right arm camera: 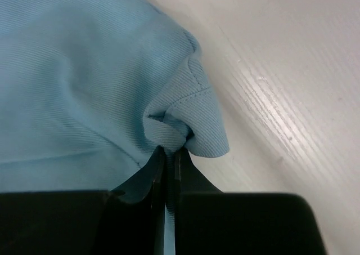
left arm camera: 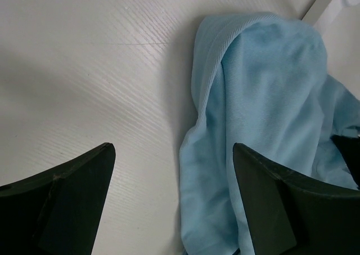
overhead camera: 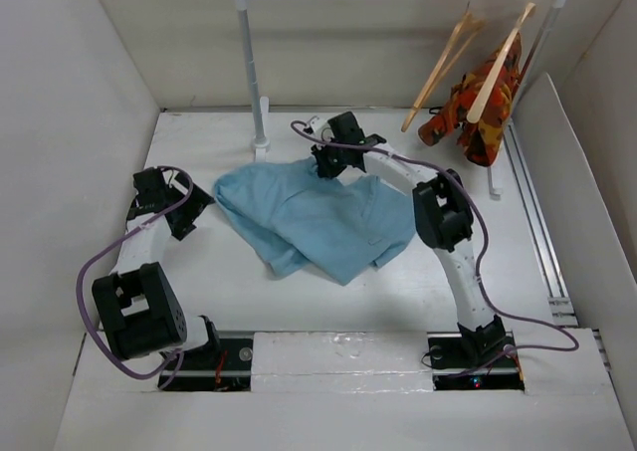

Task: Place the trousers on the hanger
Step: Flatten out the trousers at the center of the board.

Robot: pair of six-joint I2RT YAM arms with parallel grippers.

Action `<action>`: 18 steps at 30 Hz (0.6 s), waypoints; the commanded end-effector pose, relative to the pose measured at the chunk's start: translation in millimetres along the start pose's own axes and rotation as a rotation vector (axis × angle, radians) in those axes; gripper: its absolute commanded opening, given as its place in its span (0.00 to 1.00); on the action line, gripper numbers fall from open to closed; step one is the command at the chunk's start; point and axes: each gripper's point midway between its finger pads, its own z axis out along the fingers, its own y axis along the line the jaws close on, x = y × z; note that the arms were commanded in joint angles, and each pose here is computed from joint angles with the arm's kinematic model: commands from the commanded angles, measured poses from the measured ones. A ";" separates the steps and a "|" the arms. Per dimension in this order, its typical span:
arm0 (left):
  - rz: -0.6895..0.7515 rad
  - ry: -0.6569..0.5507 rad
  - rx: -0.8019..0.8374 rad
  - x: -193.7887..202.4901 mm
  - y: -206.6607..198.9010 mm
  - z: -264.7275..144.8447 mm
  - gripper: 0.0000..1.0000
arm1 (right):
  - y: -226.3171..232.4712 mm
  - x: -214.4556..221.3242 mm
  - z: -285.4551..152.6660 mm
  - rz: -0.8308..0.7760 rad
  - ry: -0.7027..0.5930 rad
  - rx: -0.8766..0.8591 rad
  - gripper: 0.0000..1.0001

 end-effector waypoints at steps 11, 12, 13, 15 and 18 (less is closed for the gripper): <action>-0.001 -0.250 0.203 -70.9 -77.5 -67.2 0.82 | 71.2 -71.1 -394.0 -0.135 -0.531 0.140 0.00; 0.008 -0.240 0.189 -68.3 -78.4 -64.0 0.82 | 76.9 -45.1 -430.8 -0.114 -0.552 0.180 0.00; 0.045 -0.218 0.186 -60.4 -84.7 -61.2 0.82 | 78.8 -22.7 -435.9 -0.085 -0.529 0.190 0.00; 0.086 -0.147 0.187 -39.8 -89.6 -48.5 0.82 | 97.1 34.7 -420.5 -0.028 -0.412 0.101 0.00; 0.195 -0.011 0.209 16.3 -100.8 -31.8 0.89 | 132.9 96.2 -405.0 0.026 -0.258 -0.052 0.00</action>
